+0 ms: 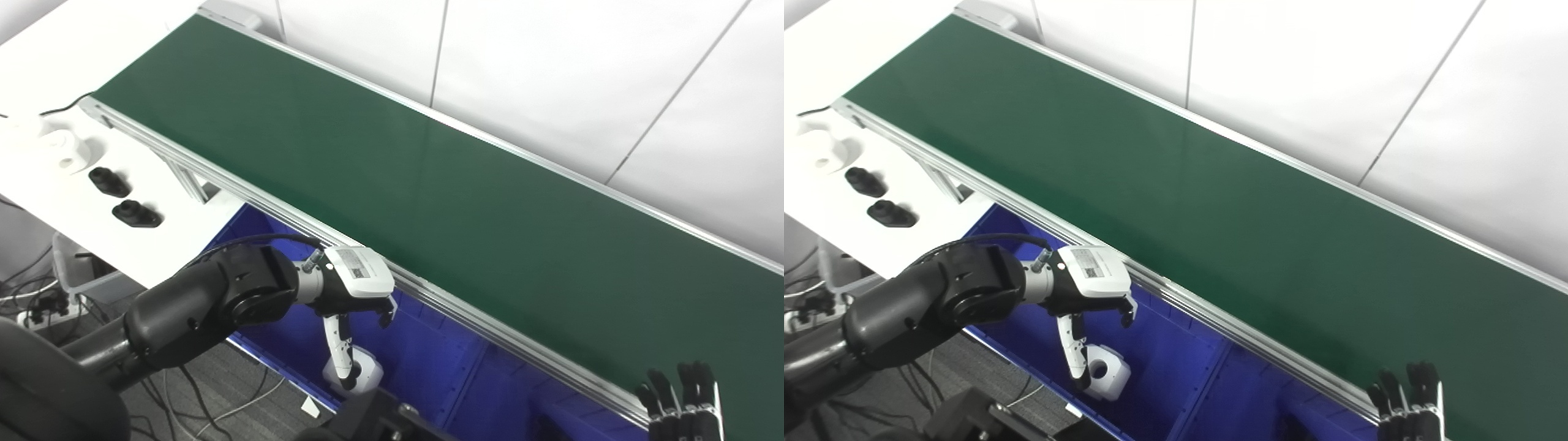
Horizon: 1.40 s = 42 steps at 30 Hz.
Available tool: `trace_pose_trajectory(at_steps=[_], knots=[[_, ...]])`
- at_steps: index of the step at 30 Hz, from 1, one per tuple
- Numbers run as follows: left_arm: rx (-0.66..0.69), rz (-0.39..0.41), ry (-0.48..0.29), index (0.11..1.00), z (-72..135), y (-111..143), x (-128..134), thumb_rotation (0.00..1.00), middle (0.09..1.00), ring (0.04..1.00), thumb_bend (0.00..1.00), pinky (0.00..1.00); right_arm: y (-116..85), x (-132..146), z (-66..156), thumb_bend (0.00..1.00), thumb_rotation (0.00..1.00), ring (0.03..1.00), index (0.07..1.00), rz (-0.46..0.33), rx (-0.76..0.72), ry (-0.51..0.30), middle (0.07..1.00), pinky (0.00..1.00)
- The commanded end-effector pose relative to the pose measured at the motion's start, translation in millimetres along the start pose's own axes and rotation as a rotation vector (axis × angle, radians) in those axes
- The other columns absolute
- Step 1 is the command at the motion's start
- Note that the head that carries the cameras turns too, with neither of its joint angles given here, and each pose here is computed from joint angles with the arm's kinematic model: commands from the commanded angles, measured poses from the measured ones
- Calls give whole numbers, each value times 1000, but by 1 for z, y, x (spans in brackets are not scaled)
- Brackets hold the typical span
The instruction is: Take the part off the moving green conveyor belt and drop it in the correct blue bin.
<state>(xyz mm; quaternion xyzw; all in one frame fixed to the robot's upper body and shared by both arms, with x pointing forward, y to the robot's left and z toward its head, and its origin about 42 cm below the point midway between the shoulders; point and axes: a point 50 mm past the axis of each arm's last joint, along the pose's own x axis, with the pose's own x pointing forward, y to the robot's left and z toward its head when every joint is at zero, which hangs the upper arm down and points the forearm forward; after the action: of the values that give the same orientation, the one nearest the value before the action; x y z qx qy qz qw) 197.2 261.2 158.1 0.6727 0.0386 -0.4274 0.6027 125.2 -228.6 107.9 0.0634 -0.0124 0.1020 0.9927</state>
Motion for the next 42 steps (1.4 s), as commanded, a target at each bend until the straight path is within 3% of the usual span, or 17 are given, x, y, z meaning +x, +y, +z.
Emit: trace_pose_trajectory(at_steps=[1, 3, 6, 8, 11, 13, 17, 21, 25, 30, 35, 42], knots=[[-67, 97, -59, 705, 7, 17, -9, 669, 752, 714, 1000, 603, 0, 0, 5, 947, 986, 929, 997, 5, 11, -18, 994, 897], [-261, 123, -153, 716, 13, 25, -13, 671, 765, 723, 1000, 598, 1, 0, 5, 946, 988, 930, 998, 6, 6, -18, 998, 899], [-597, 93, -301, 737, 18, 35, -16, 661, 798, 759, 1000, 630, 2, 0, 4, 947, 989, 933, 1000, 5, 0, -14, 1000, 902], [-780, 110, -425, 763, 22, 45, -18, 681, 822, 806, 1000, 717, 3, 0, 3, 949, 992, 935, 1000, 1, -4, -11, 1000, 898], [-988, 199, -571, 797, 24, 59, -23, 691, 838, 809, 1000, 711, 8, 1, 1, 944, 989, 932, 1000, -4, -2, -9, 1000, 897], [-1088, 278, -622, 849, 20, 63, -25, 682, 858, 804, 992, 703, 17, 3, 1, 933, 996, 917, 998, -12, -8, -13, 994, 878], [-1194, 475, -589, 917, 5, 58, -21, 686, 879, 830, 993, 747, 40, 8, -2, 954, 978, 895, 988, -28, -39, -13, 976, 842], [-1247, 619, -538, 987, -6, 45, -14, 748, 943, 902, 1000, 802, 65, 16, -4, 964, 994, 916, 996, -37, -63, -5, 988, 861], [-1284, 739, -500, 1000, -7, 31, -5, 773, 985, 940, 1000, 819, 86, 23, -4, 961, 1000, 920, 998, -60, -73, -2, 990, 873], [-1310, 786, -495, 1000, 6, 12, 11, 799, 1000, 999, 1000, 934, 100, 26, -2, 945, 1000, 917, 1000, -94, -102, -14, 988, 884], [-1312, 768, -537, 1000, 16, 2, 19, 808, 1000, 1000, 1000, 936, 101, 21, 1, 902, 997, 924, 1000, -119, -139, -45, 991, 898], [-1343, 806, -550, 1000, 33, 1, 11, 836, 1000, 1000, 1000, 944, 96, -4, 17, 924, 996, 926, 1000, -173, -145, -90, 987, 887]])
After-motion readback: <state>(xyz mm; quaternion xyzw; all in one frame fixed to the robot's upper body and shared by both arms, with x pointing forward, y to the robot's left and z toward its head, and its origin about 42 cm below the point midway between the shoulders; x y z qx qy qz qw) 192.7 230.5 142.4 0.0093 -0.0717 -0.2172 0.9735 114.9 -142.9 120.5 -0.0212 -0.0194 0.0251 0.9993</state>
